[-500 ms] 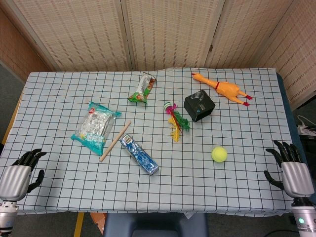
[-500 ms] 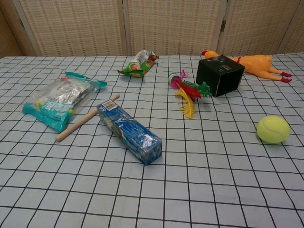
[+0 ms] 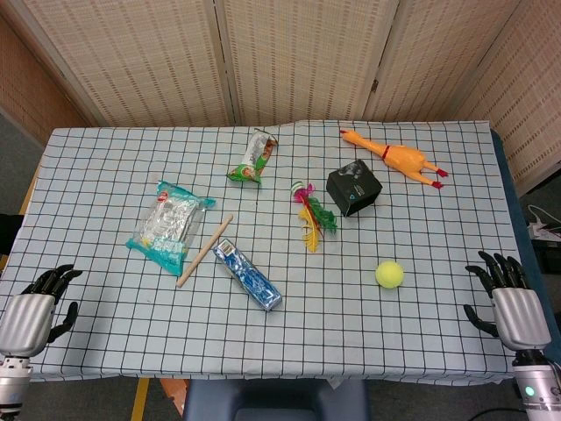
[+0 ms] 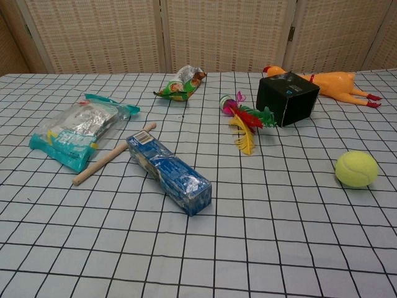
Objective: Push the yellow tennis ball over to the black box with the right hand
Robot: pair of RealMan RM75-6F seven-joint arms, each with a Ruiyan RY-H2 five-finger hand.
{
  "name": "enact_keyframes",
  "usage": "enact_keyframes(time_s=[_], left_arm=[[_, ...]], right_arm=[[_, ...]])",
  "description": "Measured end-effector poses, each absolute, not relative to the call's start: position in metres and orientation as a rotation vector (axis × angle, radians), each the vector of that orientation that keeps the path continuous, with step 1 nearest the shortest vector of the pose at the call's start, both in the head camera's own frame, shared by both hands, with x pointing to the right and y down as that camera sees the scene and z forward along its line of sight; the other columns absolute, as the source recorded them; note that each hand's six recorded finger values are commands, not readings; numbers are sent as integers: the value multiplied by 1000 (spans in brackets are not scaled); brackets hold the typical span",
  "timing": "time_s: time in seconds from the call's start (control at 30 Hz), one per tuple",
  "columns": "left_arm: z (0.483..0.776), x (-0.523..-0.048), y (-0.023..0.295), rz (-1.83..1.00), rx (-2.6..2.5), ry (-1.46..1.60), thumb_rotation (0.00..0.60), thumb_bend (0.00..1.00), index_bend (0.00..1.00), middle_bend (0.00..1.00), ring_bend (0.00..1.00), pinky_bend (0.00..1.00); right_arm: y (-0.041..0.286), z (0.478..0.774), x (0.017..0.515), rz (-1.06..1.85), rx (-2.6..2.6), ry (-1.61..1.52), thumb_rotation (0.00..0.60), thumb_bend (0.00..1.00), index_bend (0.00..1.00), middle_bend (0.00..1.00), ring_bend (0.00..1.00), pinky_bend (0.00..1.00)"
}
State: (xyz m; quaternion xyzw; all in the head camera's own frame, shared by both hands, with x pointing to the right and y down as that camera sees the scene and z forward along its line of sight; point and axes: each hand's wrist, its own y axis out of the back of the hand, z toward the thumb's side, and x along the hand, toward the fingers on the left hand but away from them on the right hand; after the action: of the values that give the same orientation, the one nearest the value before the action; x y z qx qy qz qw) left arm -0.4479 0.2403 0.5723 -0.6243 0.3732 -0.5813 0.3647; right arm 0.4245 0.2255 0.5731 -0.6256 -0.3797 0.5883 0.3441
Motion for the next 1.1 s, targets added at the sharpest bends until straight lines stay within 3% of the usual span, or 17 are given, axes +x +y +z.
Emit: enact_keyframes(time_s=[0.17, 0.27, 0.3, 0.4, 0.5, 0.77, 1.1], left_arm=[[571, -451, 243, -1513, -1610, 966, 600, 499, 227, 147, 174, 416], [566, -451, 245, -1504, -1593, 969, 600, 499, 227, 147, 173, 416], [565, -451, 246, -1505, -1593, 968, 600, 499, 227, 147, 173, 416], [566, -453, 247, -1517, -1600, 968, 600, 498, 227, 147, 173, 416], [565, -456, 248, -1528, -1603, 979, 600, 499, 227, 147, 173, 417], [565, -457, 247, -1527, -1632, 999, 600, 498, 228, 147, 173, 417], [568, -455, 248, -1528, -1672, 984, 600, 498, 229, 147, 174, 419]], right_arm=[[227, 580, 413, 1467, -1626, -907, 600, 816, 219, 63, 0, 5], [228, 584, 406, 1406, -1624, -869, 600, 956, 339, 150, 46, 173], [228, 584, 404, 1385, -1624, -871, 600, 978, 418, 219, 104, 279], [229, 584, 395, 1304, -1625, -920, 600, 1000, 697, 478, 367, 651], [232, 586, 385, 1217, -1624, -983, 600, 1000, 879, 632, 523, 802], [243, 609, 366, 1203, -1597, -1043, 600, 1000, 963, 786, 665, 921], [269, 660, 347, 1333, -1574, -952, 600, 1000, 1000, 837, 698, 942]])
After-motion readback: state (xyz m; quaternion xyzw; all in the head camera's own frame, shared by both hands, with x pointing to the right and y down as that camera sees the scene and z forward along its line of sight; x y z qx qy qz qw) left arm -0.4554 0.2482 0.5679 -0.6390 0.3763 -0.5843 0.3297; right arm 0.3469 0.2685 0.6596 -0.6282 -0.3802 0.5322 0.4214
